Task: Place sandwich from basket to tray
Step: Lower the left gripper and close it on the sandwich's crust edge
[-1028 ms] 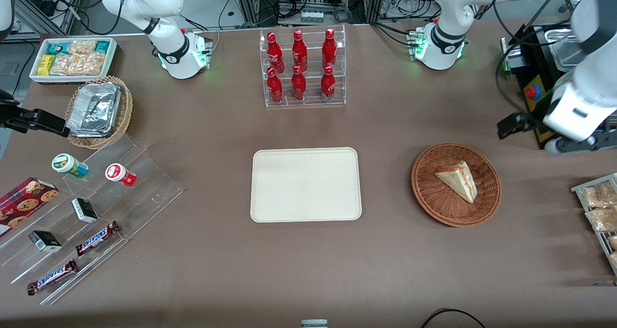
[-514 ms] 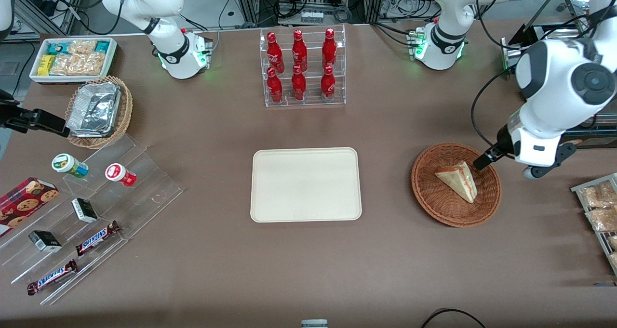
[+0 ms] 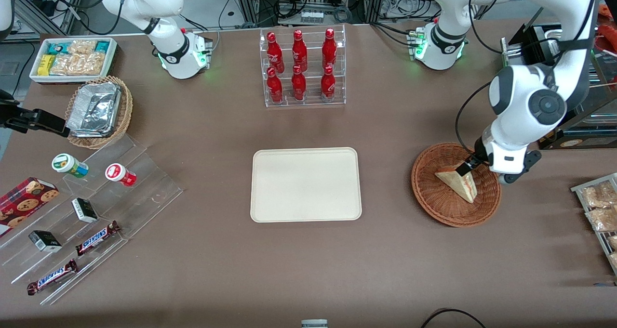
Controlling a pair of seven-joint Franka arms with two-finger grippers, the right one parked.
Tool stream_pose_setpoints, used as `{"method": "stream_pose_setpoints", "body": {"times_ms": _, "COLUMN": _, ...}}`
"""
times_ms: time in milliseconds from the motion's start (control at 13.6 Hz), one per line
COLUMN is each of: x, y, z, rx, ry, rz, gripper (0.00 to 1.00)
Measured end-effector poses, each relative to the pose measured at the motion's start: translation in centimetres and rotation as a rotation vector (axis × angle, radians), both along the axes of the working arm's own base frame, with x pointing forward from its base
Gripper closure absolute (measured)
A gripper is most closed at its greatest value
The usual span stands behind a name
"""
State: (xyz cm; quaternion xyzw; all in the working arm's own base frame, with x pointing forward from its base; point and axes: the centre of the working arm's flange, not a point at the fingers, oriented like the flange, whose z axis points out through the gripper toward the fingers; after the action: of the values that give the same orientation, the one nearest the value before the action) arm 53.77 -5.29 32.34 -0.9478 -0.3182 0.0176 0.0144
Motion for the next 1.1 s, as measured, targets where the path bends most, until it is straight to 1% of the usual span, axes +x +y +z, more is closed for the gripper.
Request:
{"method": "stream_pose_setpoints", "body": {"times_ms": 220, "x": -0.2, "y": 0.0, "z": -1.9, "rx": -0.001, "ry": -0.001, "rz": 0.006, "gripper": 0.00}}
{"method": "stream_pose_setpoints", "body": {"times_ms": 514, "x": -0.2, "y": 0.0, "z": -3.7, "rx": -0.003, "ry": -0.016, "rz": 0.032, "gripper": 0.00}}
{"method": "stream_pose_setpoints", "body": {"times_ms": 807, "x": -0.2, "y": 0.0, "z": -5.8, "rx": -0.003, "ry": -0.016, "rz": 0.088, "gripper": 0.00}}
{"method": "stream_pose_setpoints", "body": {"times_ms": 881, "x": -0.3, "y": 0.0, "z": -6.3, "rx": -0.002, "ry": -0.015, "rz": 0.102, "gripper": 0.05}}
{"method": "stream_pose_setpoints", "body": {"times_ms": 954, "x": -0.4, "y": 0.0, "z": -6.6, "rx": -0.002, "ry": -0.016, "rz": 0.119, "gripper": 0.06}}
{"method": "stream_pose_setpoints", "body": {"times_ms": 1101, "x": -0.5, "y": 0.0, "z": -6.9, "rx": -0.001, "ry": -0.015, "rz": 0.145, "gripper": 0.27}}
